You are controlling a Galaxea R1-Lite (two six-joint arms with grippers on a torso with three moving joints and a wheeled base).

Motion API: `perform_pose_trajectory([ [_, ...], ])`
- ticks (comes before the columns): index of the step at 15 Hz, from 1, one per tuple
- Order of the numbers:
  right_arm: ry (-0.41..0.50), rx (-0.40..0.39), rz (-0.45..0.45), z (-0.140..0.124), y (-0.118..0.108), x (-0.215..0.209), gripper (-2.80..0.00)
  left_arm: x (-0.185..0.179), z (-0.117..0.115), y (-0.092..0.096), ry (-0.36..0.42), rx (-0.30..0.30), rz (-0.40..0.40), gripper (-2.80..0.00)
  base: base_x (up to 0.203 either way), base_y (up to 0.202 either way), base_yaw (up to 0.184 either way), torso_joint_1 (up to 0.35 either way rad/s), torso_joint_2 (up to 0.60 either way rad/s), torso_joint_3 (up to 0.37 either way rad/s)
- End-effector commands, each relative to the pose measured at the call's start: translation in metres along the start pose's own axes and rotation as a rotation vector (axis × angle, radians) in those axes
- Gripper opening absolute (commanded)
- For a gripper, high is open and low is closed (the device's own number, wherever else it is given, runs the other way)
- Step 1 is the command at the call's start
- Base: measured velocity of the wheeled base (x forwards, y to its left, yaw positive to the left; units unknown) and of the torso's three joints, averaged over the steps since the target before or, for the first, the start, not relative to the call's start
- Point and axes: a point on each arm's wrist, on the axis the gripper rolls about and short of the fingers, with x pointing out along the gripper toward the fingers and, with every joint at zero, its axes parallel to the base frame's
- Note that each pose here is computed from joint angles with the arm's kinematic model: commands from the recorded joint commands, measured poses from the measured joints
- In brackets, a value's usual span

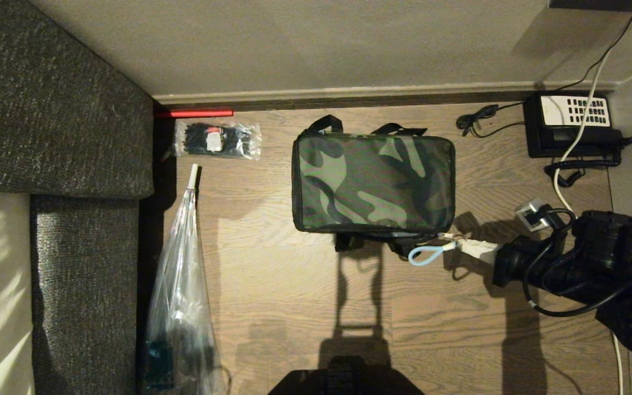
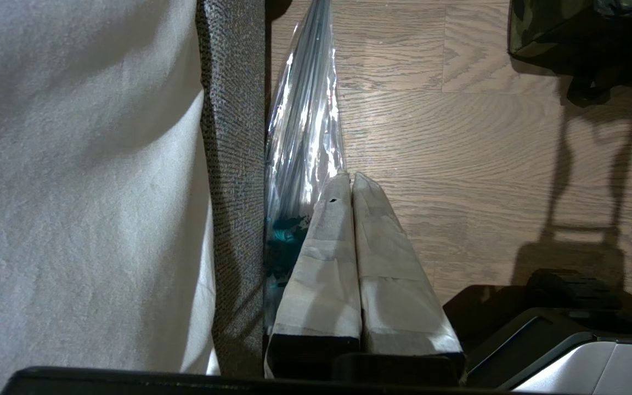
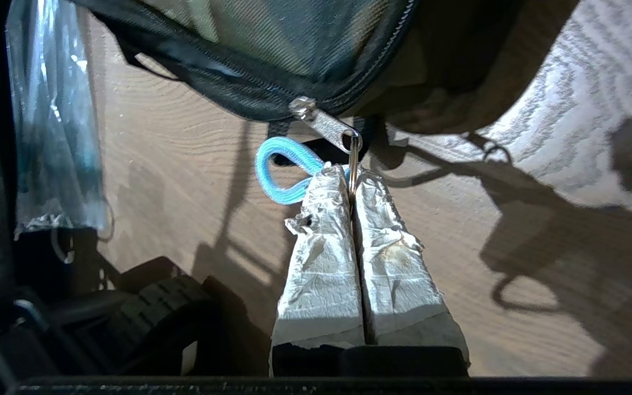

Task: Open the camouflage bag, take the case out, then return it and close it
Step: Open the top of the storage box

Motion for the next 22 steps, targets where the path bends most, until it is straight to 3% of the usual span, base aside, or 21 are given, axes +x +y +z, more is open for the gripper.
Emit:
perform_pose_trajectory([
  [1, -0.013, -0.007, -0.014, 0.002, -0.007, 0.001, -2.80, 0.000, 0.000, 0.000, 0.000, -0.001, 0.001, -2.80, 0.000, 0.000, 0.000, 0.000, 0.00, 0.000],
  [9, -0.042, -0.022, -0.077, 0.012, -0.031, -0.005, -2.80, 0.000, 0.000, 0.000, -0.001, -0.001, 0.001, -2.80, 0.000, 0.000, 0.000, 0.000, 0.00, 0.000],
  [22, -0.055, -0.065, -0.101, 0.016, -0.042, -0.008, -2.80, 0.000, 0.000, 0.000, -0.001, -0.001, 0.001, -2.80, 0.000, 0.000, 0.000, 0.000, 0.00, 0.000],
])
